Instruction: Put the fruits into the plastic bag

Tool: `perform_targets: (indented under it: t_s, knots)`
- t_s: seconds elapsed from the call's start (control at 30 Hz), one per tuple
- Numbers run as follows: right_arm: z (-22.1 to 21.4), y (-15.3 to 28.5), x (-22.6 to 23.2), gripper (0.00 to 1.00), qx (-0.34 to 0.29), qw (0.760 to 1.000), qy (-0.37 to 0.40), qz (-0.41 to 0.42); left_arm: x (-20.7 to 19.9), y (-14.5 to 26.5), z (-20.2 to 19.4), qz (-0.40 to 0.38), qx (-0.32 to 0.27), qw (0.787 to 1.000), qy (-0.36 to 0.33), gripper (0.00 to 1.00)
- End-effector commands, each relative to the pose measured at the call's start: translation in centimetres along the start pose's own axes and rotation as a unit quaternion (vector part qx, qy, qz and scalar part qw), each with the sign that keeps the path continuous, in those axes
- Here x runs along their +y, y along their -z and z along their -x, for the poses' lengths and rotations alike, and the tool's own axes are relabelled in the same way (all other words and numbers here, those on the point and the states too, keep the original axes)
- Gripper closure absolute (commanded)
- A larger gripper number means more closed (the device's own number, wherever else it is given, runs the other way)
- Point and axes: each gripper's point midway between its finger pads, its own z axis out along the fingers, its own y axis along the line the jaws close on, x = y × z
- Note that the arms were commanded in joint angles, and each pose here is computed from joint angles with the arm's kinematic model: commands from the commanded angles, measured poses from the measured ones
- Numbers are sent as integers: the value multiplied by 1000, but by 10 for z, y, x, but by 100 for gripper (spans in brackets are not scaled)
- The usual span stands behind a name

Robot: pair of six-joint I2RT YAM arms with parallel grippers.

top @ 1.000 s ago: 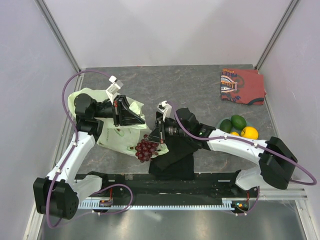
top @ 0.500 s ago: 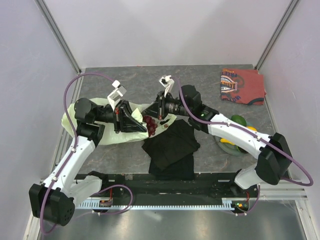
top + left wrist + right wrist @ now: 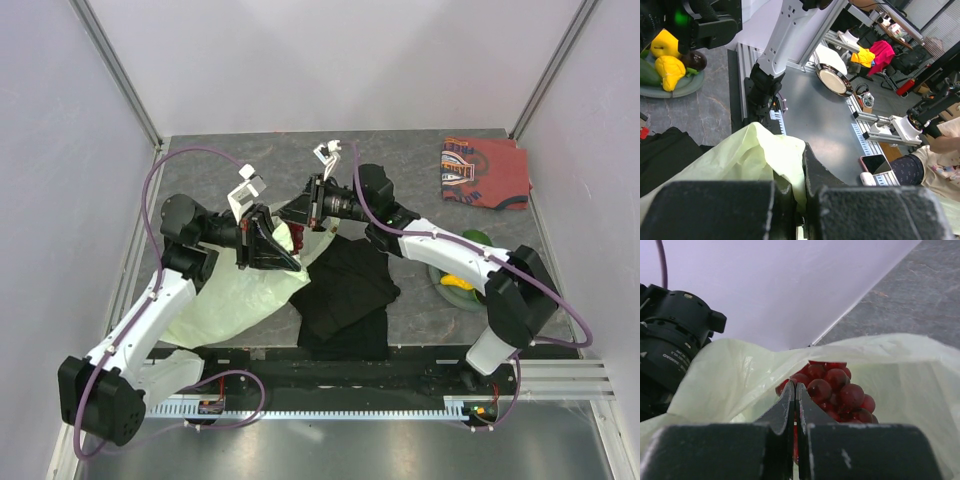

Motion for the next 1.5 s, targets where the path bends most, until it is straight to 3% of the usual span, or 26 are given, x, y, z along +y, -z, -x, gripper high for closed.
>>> perform_targets:
  t_s: [0.0,0.33,0.7,0.77,0.8,0.9,1.0,1.23,1.47]
  knots:
    - [14,-11,50,100,-29,996,12,84,-6,2,-10,-29,29,999,-28,98]
    - [-83,-31,34,100,40,994,-67,76,9,5,2,13,-4,999,-44,99]
    - [-109,-65,37,99,54,983,-115,136,12,8,3,22,-10,999,-42,99]
    - [-115,-65,26,89,62,985,-114,110,13,8,3,23,-10,999,-40,99]
    - [-113,-63,23,77,54,989,-94,98,12,8,3,24,-10,999,-42,98]
    - [-114,-54,16,52,59,995,-56,59,13,9,3,24,-11,999,-41,99]
    - [-109,-41,10,35,59,998,-31,14,14,10,4,28,-13,999,-41,98]
    - [-99,5,-16,26,54,995,7,-81,14,14,6,37,-17,998,-45,99]
    - [-63,77,-68,22,-2,975,26,-223,15,16,7,42,-19,998,-48,99]
